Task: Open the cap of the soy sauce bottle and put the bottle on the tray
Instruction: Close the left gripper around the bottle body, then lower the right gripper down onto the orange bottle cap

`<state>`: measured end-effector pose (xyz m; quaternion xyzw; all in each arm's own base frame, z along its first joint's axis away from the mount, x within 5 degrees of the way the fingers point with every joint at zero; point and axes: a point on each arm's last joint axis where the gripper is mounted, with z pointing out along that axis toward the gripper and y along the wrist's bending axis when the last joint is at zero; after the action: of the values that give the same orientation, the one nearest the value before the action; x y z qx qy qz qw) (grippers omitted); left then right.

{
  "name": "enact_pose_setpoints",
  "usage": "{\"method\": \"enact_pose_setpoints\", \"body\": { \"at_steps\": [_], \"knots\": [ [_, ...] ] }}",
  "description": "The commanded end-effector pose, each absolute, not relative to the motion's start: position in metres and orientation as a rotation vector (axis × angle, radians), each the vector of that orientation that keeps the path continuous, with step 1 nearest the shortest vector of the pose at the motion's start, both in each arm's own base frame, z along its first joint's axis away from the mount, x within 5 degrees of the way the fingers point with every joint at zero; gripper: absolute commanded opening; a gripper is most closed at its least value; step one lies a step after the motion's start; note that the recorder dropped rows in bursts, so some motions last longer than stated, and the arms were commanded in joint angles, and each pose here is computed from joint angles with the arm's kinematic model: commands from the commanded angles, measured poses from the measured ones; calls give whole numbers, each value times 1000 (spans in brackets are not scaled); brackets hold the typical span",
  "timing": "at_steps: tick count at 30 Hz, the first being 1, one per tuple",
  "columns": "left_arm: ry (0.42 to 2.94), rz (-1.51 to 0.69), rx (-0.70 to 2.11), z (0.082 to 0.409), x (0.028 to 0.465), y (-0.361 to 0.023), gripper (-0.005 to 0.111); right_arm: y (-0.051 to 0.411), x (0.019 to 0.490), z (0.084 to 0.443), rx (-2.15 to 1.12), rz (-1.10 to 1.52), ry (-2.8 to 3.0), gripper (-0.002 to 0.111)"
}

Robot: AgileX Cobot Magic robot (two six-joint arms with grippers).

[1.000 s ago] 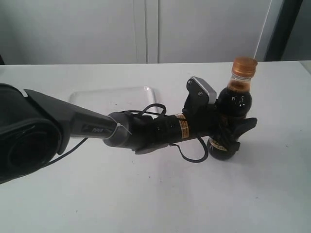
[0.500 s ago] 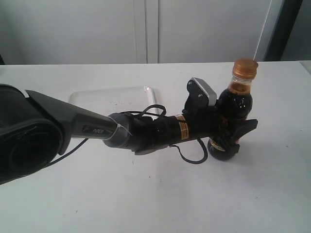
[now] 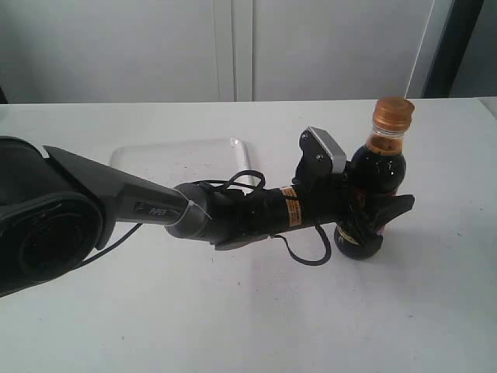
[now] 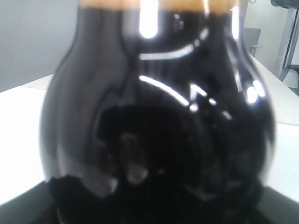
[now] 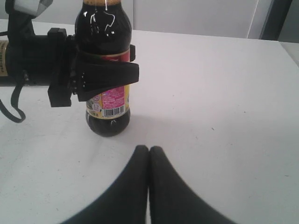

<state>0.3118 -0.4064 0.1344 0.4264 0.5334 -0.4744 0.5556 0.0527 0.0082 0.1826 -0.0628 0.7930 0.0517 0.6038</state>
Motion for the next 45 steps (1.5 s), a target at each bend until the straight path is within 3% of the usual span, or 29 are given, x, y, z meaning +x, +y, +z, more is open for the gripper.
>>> {"method": "enact_pose_setpoints", "body": {
  "at_steps": [1, 13, 22, 33, 40, 45],
  "knots": [
    [1191, -1175, 991, 145, 307, -408, 0, 8, 53, 184, -226, 46, 1795, 0],
    [1189, -1176, 991, 145, 307, -408, 0, 10, 56, 207, -270, -2, 1523, 0],
    [1189, -1176, 991, 145, 307, -408, 0, 10, 54, 224, -5, 292, 1366, 0],
    [1185, -1176, 1004, 144, 306, -408, 0, 9, 51, 242, -4, 301, 1235, 0],
    [1184, -1176, 1006, 144, 306, -408, 0, 13, 66, 304, -48, 259, 1232, 0],
    [1184, -1176, 1006, 144, 306, -408, 0, 18, 98, 320, -160, 117, 1380, 0]
  ]
}}
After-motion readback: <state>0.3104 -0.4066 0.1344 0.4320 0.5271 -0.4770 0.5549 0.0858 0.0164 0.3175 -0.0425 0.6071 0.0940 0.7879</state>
